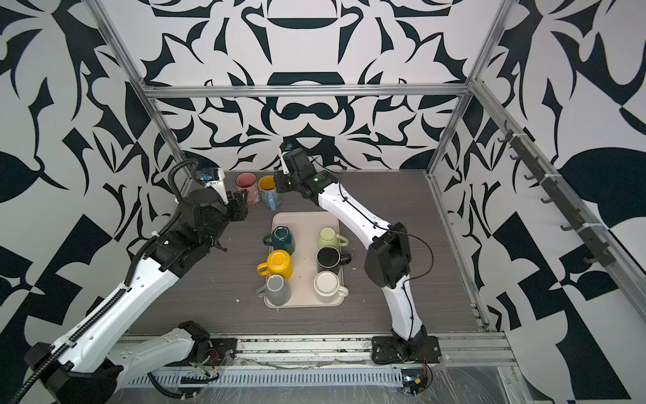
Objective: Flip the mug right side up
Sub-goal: 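Withdraw the right gripper while the left gripper reaches to the dark green mug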
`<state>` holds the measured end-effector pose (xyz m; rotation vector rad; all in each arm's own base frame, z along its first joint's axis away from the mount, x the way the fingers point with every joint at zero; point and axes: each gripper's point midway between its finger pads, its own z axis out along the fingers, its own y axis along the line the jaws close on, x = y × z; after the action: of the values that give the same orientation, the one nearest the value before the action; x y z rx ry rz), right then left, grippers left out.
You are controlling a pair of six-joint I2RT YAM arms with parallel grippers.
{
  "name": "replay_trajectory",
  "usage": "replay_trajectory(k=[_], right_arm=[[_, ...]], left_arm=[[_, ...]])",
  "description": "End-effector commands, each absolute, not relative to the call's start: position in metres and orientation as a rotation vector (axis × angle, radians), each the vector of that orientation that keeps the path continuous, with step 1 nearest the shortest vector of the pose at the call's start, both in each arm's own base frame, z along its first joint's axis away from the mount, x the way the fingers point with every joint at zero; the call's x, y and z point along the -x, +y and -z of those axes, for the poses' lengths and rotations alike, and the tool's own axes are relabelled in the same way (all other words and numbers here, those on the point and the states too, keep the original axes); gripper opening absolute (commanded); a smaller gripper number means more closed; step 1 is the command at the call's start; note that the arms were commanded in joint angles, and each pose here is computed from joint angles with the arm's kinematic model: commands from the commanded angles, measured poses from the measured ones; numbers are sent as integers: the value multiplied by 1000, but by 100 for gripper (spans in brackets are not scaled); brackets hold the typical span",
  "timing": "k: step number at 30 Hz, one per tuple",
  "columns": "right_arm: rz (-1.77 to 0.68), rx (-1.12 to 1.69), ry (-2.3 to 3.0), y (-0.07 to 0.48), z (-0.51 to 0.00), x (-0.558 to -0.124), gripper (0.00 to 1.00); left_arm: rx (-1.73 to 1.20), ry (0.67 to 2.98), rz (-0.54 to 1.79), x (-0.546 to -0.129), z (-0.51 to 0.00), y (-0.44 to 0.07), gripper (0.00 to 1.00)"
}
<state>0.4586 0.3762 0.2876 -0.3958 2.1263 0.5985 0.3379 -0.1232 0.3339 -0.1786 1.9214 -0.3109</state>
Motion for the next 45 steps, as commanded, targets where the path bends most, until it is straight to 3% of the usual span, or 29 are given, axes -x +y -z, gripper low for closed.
replay_trajectory(k=[1,10,19,31,45], right_arm=[[-532,292,2090,345,-311,-451,43],[-469,45,2061,261,-318,-404,47],[-491,-60,2065,226,-299,-383,47],[-499,-60,2095,229,-285,-389,48],[-531,-65,2128,233,-271,-394,48]], left_arm=[[641,2087,540,-329,-282,-106,56],[1258,1949,1214,-350,-227,-129,57],[1665,1974,1433,-353,-175,-159,61],[1934,2021,1243,-341,-117,-160,65],[1968,2109,1201,-343,-94,-172,64]])
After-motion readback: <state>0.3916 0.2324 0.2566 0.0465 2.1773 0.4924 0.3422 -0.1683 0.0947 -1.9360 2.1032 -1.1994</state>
